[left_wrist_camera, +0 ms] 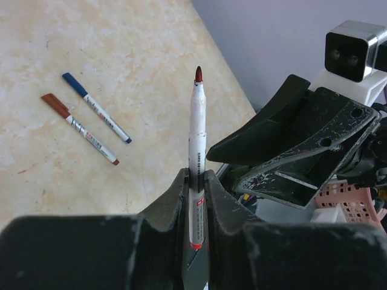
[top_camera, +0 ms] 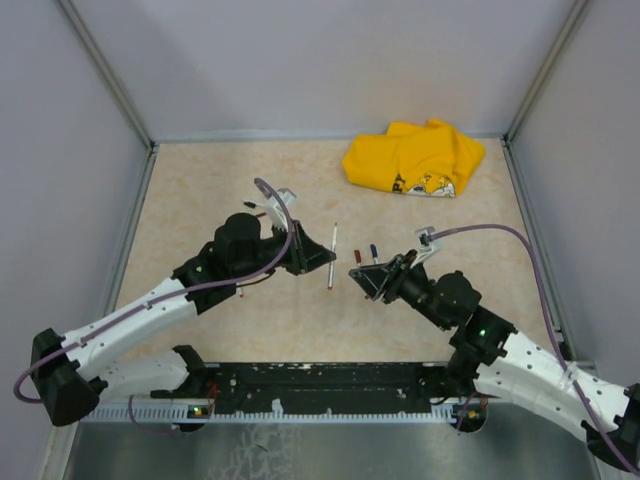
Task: Insert the pens into the pen caps
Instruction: Pick up the pen from the center of the board.
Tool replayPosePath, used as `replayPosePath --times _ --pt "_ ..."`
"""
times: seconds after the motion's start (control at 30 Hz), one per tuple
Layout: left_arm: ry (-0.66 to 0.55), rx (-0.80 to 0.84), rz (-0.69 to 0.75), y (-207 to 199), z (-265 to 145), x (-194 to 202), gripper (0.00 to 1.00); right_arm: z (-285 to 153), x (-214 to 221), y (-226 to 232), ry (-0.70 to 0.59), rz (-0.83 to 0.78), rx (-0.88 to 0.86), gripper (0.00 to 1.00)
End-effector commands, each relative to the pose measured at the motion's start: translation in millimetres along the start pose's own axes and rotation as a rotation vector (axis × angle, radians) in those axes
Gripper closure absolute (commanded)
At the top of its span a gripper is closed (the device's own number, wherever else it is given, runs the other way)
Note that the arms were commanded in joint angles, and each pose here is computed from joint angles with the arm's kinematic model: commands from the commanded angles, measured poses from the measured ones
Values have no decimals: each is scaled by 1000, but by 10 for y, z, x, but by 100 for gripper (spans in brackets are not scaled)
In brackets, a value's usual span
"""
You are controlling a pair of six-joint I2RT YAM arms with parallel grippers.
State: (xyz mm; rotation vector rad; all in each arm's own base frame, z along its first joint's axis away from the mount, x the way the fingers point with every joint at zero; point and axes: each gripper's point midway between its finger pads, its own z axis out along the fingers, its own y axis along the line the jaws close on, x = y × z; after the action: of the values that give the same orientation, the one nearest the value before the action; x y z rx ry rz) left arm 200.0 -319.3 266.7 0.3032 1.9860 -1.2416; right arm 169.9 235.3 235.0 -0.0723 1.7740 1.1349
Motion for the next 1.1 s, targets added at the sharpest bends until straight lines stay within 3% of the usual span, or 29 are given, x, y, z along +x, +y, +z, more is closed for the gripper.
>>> replayPosePath --times 0.0,0.3,0.83,1.07 --pt "-137 31 -20 -215 -15 -220 83 -18 -339 364 -148 48 -155 56" --pt "-126 62 -29 -355 71 -109 83 67 -292 536 -113 56 -231 57" --pt "-82 109 -18 -526 141 86 83 170 -232 580 -80 67 -244 69" --pt "-79 112 -1 -547 159 83 83 181 -215 584 -69 66 -244 79"
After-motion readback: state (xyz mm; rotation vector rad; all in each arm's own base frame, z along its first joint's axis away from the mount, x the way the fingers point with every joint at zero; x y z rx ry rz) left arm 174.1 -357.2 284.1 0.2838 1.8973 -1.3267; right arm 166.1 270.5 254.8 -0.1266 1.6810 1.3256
